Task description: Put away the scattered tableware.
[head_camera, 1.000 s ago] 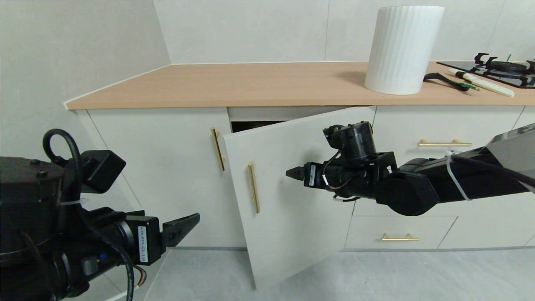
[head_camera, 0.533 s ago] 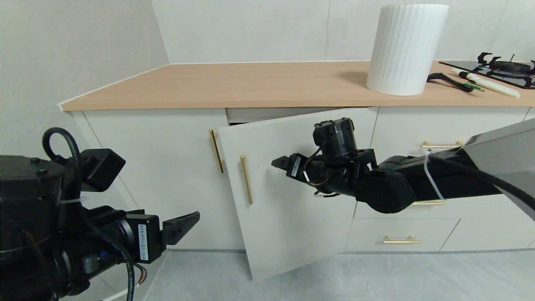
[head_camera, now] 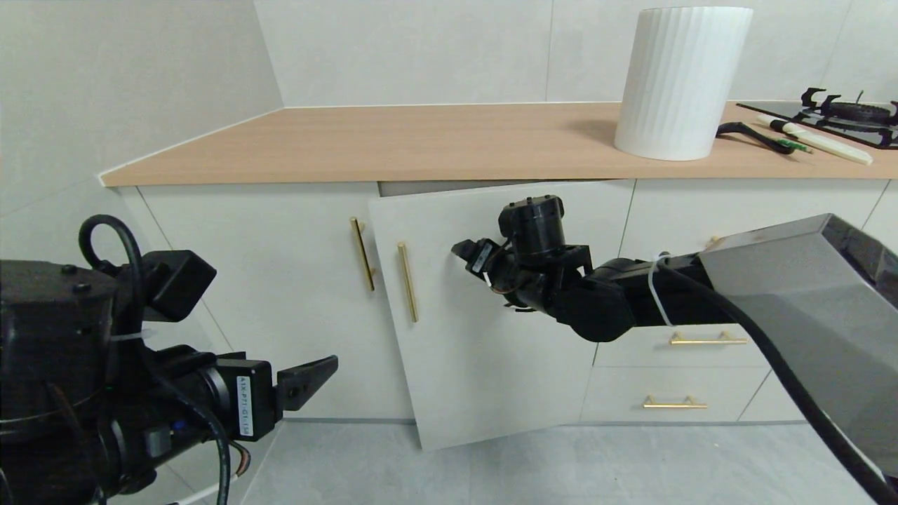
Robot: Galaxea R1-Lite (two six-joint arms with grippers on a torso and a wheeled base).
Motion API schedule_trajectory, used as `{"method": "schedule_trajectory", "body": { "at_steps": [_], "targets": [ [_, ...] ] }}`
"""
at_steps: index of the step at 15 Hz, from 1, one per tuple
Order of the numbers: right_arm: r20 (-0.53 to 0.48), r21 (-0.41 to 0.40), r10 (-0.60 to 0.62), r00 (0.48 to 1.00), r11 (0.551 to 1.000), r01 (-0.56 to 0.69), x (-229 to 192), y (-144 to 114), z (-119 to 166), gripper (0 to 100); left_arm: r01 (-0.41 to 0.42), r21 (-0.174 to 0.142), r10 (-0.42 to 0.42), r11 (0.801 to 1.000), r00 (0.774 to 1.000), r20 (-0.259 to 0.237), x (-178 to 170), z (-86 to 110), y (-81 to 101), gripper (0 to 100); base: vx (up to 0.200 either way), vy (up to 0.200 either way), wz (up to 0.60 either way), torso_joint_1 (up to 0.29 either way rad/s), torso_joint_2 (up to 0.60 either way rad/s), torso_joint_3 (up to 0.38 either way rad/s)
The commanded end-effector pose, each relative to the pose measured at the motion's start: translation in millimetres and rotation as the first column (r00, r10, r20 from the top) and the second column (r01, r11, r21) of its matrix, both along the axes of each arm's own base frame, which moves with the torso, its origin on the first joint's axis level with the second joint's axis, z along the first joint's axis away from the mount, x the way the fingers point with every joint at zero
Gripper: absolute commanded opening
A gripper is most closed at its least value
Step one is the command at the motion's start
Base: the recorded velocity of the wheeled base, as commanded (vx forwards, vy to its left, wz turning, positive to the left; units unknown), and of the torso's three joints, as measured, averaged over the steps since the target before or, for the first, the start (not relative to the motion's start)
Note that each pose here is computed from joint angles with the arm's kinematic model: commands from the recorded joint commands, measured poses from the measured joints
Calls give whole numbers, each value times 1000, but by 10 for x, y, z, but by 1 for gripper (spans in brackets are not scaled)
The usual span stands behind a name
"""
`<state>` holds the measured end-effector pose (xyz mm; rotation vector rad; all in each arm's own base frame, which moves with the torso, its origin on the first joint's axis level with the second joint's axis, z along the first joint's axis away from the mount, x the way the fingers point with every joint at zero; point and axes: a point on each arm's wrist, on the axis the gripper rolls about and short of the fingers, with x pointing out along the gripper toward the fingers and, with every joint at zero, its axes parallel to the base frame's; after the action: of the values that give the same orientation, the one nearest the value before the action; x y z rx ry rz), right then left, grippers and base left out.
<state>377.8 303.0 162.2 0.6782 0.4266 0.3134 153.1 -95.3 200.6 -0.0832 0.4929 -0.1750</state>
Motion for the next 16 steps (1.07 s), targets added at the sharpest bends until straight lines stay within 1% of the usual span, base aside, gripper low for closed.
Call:
{"method": "schedule_trajectory", "body": {
  "at_steps": [1, 3, 6, 10, 16],
  "targets": [
    [-2, -8, -38, 999, 999, 38, 146, -11, -123, 100, -1, 1, 1, 1000, 1000, -2, 4, -4, -3, 100, 0, 0, 0, 0, 0, 0],
    [-2, -9, -52, 999, 999, 52, 207, -32, -158, 100, -1, 3, 1, 1000, 1000, -4, 9, -9, -6, 100, 0, 0, 0, 0, 0, 0],
    [13, -11, -125, 992, 992, 125, 415, -137, -240, 100, -1, 5, 1, 1000, 1000, -7, 11, -16, -7, 100, 0, 0, 0, 0, 0, 0],
    [13, -27, -179, 984, 983, 179, 542, -165, -293, 100, -1, 5, 1, 1000, 1000, -7, 11, -16, -7, 100, 0, 0, 0, 0, 0, 0],
    [16, -25, -185, 983, 982, 185, 558, -174, -292, 100, -1, 5, 1, 1000, 1000, -7, 11, -16, -7, 100, 0, 0, 0, 0, 0, 0]
  ]
}}
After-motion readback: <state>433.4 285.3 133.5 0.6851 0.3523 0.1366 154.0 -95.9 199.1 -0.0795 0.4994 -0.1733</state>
